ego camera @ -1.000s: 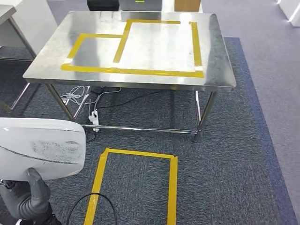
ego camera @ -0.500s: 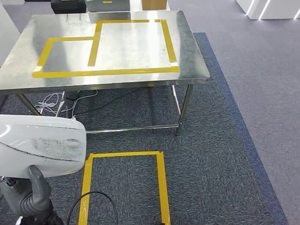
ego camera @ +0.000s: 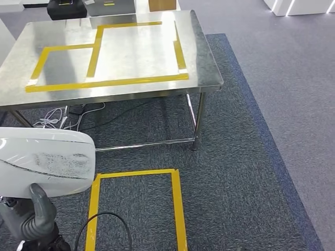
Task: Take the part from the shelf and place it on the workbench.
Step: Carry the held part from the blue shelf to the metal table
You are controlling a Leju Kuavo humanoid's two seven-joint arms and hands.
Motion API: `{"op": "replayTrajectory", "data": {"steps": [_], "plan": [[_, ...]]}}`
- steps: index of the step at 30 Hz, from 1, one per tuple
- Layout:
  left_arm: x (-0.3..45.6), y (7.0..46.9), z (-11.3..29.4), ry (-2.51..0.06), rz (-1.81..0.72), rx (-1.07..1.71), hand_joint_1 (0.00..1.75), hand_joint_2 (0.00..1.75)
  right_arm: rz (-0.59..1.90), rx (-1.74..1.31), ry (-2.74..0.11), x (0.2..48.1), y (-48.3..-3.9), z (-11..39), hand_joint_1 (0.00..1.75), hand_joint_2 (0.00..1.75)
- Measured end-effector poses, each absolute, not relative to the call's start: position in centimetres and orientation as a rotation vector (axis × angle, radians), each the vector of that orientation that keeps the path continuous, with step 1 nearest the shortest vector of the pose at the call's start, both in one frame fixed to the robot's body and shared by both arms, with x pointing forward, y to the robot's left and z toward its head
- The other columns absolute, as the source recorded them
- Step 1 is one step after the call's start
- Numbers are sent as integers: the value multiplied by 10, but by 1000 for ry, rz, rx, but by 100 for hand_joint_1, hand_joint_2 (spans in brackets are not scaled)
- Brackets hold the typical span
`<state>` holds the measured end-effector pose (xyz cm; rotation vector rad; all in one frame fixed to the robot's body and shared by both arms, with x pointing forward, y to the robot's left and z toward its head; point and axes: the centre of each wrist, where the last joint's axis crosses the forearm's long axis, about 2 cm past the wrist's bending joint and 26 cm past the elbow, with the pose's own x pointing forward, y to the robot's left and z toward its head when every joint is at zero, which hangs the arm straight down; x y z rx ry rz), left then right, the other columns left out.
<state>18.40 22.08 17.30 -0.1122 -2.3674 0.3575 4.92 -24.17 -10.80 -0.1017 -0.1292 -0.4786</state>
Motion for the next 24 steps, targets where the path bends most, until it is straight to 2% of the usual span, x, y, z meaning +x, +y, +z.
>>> {"op": "replayTrajectory", "data": {"steps": [24], "plan": [[187,221,175,-2377,367,-117,175,175,-370,-39,-193,50,-242,-108,0,0]]}}
